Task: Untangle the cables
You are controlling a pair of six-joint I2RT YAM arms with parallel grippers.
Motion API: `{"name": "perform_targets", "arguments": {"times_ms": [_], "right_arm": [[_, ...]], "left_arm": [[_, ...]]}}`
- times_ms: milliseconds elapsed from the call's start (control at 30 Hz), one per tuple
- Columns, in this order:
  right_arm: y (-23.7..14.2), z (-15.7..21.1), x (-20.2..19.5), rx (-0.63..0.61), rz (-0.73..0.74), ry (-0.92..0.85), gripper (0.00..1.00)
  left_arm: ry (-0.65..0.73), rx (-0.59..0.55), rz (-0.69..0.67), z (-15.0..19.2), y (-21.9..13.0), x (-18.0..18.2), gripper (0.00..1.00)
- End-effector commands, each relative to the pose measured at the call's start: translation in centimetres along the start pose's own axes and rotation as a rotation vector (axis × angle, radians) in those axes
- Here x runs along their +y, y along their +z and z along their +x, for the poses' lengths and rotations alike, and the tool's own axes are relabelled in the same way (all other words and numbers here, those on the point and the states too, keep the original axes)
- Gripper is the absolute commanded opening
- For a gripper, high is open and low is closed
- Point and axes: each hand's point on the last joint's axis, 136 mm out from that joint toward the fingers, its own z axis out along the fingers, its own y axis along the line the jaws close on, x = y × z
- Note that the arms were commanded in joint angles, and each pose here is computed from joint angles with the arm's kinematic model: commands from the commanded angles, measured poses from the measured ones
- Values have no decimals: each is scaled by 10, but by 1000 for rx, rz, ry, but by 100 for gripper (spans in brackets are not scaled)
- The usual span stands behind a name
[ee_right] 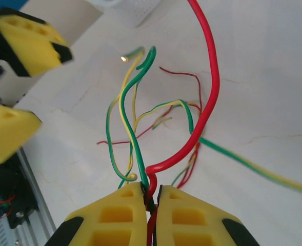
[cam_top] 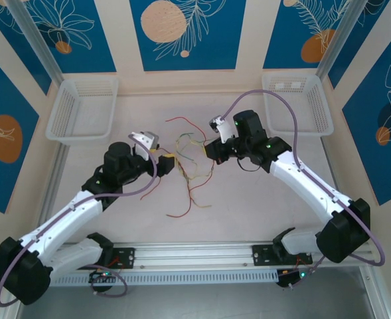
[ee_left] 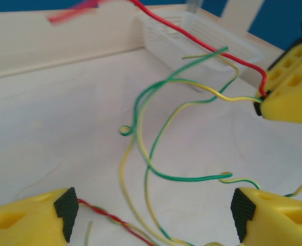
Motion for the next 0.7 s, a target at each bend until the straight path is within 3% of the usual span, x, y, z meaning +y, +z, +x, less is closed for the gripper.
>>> {"name": "perform_targets", "arguments": {"times_ms": [0, 167, 267, 400, 500, 667], "right_arm": [[-7, -5, 24, -41, -121, 3, 0], [-9, -7, 33, -59, -169, -2, 0], [-9, -7, 43, -73, -223, -18, 0], [-4, -3, 42, -67, -210, -20, 0], [-2, 1, 38, -59, -191, -13, 0], [3, 6, 24, -56, -119, 17, 0]], "left_arm": [[-11, 23, 163, -1, 10, -23, 81], [-36, 25, 181, -3, 20, -24, 79], [-42, 21, 173, -4, 25, -21, 72], [-56, 3, 168, -6, 28, -19, 56], [-69, -10, 165, -8, 28, -18, 38], [-81, -23, 164, -13, 24, -20, 39]]}}
